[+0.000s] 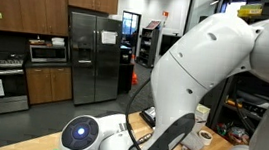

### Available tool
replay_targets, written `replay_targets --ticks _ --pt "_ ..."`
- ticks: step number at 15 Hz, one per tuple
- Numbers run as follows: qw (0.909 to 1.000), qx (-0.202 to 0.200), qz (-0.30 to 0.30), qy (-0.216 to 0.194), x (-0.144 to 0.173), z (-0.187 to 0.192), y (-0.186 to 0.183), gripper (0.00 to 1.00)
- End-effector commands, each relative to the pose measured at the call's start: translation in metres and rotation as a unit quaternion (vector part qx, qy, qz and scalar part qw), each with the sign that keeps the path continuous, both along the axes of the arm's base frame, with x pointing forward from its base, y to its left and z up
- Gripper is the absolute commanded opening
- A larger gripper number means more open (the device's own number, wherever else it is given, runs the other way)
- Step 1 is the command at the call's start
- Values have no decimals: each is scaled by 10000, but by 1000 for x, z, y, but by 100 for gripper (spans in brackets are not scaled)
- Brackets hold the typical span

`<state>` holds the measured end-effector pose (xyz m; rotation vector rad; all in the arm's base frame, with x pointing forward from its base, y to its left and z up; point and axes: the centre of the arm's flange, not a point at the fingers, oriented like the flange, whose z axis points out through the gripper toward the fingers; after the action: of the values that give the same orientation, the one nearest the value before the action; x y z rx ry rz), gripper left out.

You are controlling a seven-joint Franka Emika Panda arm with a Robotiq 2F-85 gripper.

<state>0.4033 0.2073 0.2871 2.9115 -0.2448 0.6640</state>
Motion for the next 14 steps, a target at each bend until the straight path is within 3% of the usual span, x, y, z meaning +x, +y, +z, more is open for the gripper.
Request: replay_targets --ticks 1,8,14 --pt "9994 -55 -349 30 41 12 9 100" --pt "9958 -360 -825 145 91 0 4 100" --pt "9928 -325 -1117 272 123 -19 -5 100"
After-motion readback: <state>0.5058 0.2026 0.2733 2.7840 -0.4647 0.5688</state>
